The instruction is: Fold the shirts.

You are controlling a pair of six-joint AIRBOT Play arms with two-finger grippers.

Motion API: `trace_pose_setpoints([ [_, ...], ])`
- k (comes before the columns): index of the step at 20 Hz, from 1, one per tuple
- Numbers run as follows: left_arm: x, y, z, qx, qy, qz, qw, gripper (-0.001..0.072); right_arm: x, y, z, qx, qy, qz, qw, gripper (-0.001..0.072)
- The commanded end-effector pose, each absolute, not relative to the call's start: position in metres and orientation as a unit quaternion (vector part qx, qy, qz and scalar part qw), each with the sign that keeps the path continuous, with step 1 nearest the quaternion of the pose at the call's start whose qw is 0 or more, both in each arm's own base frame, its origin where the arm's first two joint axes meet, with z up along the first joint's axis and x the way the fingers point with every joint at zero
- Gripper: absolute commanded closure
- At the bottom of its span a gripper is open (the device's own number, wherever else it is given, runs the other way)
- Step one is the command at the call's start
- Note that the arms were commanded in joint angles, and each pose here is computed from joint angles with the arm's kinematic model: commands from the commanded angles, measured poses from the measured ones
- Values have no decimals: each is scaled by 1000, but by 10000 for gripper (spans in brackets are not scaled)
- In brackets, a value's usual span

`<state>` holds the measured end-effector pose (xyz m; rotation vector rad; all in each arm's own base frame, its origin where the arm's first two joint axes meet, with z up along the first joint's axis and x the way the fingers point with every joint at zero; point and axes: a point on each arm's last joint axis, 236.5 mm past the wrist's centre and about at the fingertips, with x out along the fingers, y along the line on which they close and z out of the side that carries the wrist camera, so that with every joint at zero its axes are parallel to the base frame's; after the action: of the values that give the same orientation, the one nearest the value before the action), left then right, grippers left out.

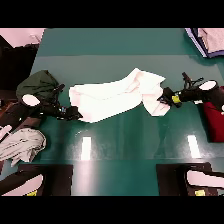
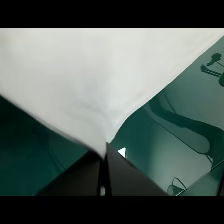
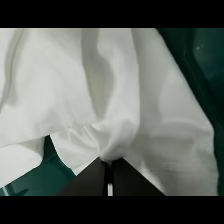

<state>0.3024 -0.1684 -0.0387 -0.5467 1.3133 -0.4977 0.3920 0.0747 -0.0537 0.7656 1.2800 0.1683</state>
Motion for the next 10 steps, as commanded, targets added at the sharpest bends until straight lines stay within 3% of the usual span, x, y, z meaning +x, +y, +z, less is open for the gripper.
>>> trace_pose_setpoints([
  [1, 302, -169, -35, -244, 598, -232, 728, 682, 389, 70, -53, 325, 583, 80, 740, 695],
  [5, 340, -149, 31, -234, 556, -255, 756, 682, 393, 24, 18, 243, 535, 68, 806, 696],
  [10, 399, -78, 191, -211, 378, -221, 874, 682, 393, -49, 170, 200, 388, 15, 899, 696],
])
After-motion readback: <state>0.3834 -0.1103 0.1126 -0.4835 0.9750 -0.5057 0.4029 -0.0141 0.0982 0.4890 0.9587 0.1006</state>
